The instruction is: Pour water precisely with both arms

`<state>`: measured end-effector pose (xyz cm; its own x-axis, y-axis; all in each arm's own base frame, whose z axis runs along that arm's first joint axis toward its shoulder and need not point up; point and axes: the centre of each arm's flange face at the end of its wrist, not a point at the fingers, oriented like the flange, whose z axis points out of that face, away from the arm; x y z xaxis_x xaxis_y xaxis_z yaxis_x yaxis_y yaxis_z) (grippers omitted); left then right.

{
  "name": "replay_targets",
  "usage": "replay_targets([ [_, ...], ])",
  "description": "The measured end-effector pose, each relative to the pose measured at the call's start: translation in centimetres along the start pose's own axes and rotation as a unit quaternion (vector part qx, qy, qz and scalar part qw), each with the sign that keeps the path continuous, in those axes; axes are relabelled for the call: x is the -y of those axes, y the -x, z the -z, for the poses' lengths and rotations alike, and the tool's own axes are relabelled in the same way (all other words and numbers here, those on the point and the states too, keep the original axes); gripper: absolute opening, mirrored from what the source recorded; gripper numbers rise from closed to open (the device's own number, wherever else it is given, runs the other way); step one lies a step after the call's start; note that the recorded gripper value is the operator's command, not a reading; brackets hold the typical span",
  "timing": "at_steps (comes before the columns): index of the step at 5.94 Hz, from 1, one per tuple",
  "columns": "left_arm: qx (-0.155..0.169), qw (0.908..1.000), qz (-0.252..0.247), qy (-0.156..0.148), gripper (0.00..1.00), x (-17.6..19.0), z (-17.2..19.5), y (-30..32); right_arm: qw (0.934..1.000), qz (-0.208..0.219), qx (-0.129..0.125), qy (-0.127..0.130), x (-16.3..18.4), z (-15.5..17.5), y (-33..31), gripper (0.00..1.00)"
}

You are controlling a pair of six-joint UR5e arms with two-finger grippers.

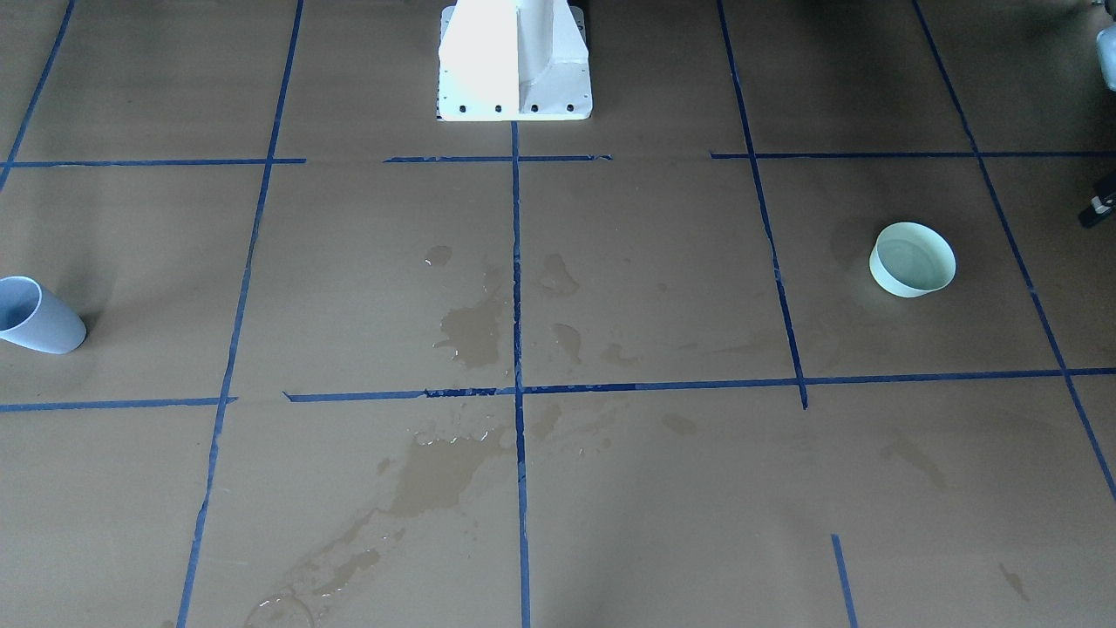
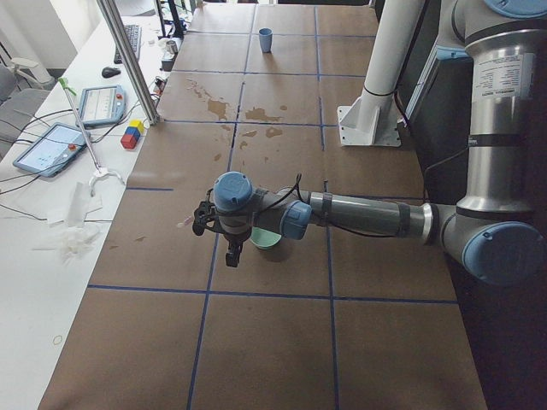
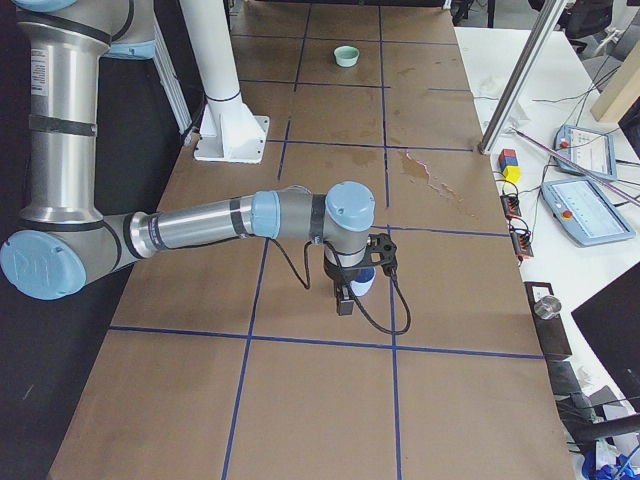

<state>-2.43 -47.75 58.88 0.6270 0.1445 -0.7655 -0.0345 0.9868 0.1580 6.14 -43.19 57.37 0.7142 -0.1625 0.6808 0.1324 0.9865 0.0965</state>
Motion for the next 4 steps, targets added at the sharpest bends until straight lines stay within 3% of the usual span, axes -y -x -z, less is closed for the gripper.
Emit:
replay_targets([
  [2,0.007,0.9999,-0.001,0.013,1.0,-1.2,2.2,2.3,1.0,0.001,0.002,0.009,-0.6,-0.9,0.0,1.0],
  [4,0.008,0.9993,0.002,0.037,1.0,-2.8,1.8,5.0,0.9999,0.009,0.002,0.01,-0.6,-1.2,0.2,1.0],
])
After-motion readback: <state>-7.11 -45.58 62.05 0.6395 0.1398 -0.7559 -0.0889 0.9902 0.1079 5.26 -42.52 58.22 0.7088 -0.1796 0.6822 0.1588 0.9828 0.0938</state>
